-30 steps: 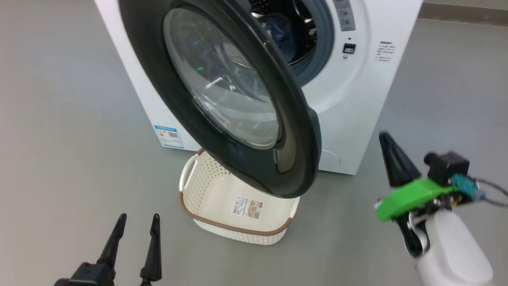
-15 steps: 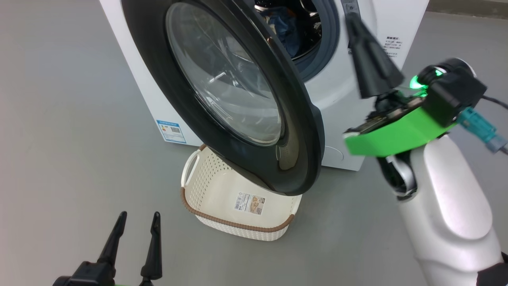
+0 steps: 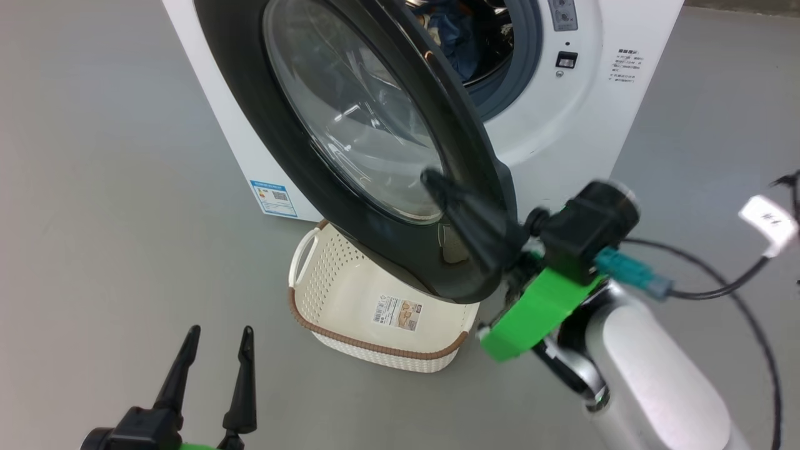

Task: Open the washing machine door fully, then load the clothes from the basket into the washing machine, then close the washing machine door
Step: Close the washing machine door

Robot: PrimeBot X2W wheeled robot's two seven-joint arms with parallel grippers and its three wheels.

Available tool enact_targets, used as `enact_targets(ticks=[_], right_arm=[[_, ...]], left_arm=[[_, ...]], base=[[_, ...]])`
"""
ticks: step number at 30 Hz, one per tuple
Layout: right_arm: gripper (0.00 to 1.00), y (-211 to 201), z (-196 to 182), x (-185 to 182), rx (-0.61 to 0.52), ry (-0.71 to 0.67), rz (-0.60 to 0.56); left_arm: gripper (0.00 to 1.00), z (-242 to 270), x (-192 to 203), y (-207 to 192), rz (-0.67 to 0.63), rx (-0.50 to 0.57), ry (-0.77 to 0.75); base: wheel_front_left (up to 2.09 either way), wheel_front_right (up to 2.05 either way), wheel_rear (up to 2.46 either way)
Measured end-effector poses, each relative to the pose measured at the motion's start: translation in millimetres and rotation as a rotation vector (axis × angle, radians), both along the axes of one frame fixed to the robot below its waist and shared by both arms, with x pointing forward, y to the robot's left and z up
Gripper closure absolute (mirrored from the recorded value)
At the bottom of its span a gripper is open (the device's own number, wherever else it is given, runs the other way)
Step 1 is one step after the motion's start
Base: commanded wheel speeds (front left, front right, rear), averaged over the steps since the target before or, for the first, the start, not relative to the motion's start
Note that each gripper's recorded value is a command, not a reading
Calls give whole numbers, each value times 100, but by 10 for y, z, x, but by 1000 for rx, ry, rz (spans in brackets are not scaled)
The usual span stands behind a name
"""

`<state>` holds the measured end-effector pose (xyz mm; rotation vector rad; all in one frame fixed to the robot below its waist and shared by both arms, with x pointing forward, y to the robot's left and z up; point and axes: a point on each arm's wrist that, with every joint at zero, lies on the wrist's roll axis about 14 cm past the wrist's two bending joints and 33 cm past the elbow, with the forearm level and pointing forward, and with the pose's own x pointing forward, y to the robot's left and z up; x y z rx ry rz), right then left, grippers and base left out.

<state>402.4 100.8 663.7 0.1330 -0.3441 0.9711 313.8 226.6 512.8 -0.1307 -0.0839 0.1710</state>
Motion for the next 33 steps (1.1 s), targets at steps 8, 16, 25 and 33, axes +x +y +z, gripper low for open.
enact_targets(ticks=[8, 16, 25, 33], right_arm=[[100, 20, -663, 48, -142, 150, -6], [100, -45, -917, 155, -180, 208, -42], [100, -132, -1088, 320, -192, 251, -93], [100, -147, -1083, 475, -188, 249, -112]], left_arm=[[0, -9, 15, -13, -4, -1, 3], [0, 47, 46, -29, -13, 10, -14], [0, 45, 18, -15, -7, 12, -12], [0, 4, 39, -8, -4, 12, 3]], base=[[0, 0, 0], [0, 0, 0], [0, 0, 0], [0, 0, 0]])
